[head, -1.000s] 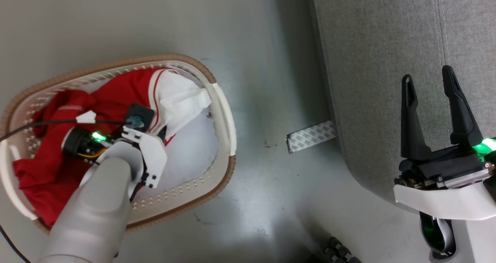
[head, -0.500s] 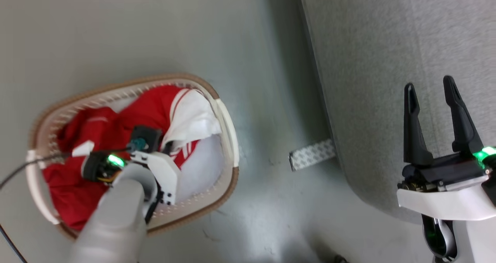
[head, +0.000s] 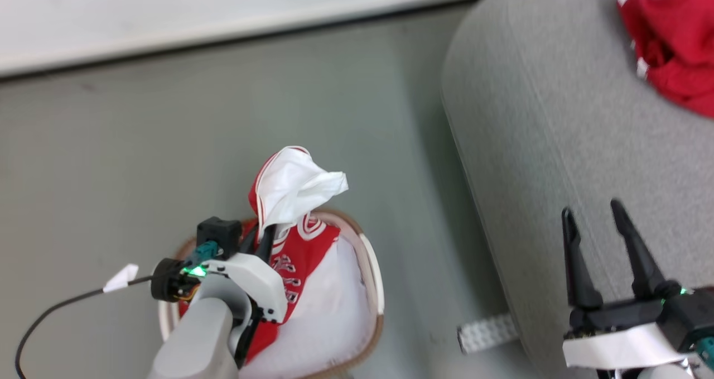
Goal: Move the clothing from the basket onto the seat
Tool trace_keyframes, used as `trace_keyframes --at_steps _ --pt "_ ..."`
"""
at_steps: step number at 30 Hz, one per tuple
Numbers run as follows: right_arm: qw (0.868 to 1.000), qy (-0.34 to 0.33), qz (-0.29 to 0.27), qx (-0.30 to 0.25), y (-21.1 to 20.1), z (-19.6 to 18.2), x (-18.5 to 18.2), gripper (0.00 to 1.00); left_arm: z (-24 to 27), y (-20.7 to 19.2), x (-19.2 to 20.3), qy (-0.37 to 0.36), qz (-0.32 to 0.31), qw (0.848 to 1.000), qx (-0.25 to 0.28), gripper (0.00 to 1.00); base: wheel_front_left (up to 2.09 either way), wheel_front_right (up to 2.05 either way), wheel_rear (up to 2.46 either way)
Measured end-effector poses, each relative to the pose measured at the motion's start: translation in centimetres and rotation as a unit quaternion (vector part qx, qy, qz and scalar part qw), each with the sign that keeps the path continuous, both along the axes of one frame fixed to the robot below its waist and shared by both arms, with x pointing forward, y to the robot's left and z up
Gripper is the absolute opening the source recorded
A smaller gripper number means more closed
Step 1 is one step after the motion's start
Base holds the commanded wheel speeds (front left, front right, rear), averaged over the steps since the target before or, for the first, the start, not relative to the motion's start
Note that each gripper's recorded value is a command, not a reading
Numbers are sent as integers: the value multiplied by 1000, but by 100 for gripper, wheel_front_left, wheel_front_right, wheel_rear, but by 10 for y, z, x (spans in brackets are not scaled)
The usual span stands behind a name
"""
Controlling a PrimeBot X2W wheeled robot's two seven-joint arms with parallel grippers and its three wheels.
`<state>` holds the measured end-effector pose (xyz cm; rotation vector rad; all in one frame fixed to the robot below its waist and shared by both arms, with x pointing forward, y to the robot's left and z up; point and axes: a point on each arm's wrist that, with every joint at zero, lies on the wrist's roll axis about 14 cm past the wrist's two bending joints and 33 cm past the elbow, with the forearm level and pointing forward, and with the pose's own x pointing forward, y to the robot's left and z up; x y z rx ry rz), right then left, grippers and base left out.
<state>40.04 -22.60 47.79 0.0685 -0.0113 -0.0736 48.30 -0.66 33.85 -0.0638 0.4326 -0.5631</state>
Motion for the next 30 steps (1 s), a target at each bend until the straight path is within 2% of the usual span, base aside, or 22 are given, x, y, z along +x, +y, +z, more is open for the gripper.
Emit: trace_keyframes --at_steps 6,15,22,30 --pt "999 -31 19 11 16 24 -23 100 91 9 -1 -98 26 994 -42 0 0 0 0" --pt "996 -71 47 19 36 49 -47 100 209 17 -21 -212 42 972 -91 0 0 0 0" --pt "995 -83 59 21 45 55 -61 100 275 24 -42 -274 52 952 -124 0 0 0 0" --pt "994 -81 75 23 56 53 -69 100 317 27 -62 -312 55 936 -152 0 0 0 0"
